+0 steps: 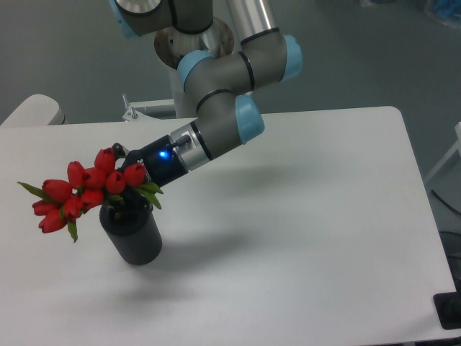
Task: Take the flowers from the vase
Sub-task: 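Lift the gripped tulips upward out of the grey vase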
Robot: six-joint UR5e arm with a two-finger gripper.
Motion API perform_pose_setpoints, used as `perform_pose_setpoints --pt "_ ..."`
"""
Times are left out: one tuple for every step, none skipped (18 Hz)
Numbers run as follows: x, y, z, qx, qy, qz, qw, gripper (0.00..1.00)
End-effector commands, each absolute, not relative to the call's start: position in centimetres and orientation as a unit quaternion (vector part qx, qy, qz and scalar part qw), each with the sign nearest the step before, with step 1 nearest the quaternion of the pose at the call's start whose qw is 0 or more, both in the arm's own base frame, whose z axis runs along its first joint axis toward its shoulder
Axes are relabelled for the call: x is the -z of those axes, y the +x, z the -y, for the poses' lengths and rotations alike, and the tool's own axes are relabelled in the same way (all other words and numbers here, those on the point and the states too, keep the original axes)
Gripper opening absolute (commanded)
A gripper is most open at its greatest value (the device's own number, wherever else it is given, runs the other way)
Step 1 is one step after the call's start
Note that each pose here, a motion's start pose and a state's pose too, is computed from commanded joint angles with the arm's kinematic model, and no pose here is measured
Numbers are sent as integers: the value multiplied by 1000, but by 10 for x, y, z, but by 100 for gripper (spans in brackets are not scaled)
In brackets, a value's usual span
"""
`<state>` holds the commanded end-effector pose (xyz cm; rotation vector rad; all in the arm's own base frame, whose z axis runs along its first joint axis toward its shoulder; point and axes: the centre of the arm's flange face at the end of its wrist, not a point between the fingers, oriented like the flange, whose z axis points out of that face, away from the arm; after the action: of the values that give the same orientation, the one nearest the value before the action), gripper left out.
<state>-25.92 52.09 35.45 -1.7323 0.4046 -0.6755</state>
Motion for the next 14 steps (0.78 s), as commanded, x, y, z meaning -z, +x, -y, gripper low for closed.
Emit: perform_pose_setpoints --pt "-359 -262 -518 287 -738 -171 587 14" --pt "-363 -263 -516 286 -734 -171 592 14" --pt "-366 -266 -516 286 -729 -169 598 14" --pt "-369 -267 -516 288 -724 -169 604 14" --pt "-372 -274 -513 284 -722 -165 609 14" --pt "-375 -277 -512 283 -719 -165 613 14" --pt "-378 -278 -512 283 -714 -165 618 14" --pt "-381 -279 -512 285 -709 -165 624 14" --pt "-388 -282 -512 285 -700 -166 634 14" --pt "-393 -286 -511 286 -694 -163 641 14" --pt "-397 -290 -510 288 -693 -157 642 14" --pt "-401 -293 -510 291 -693 -153 642 14" --pt "-404 -294 -511 294 -693 -149 641 14" --pt "-409 -296 -512 293 -693 -149 641 14"
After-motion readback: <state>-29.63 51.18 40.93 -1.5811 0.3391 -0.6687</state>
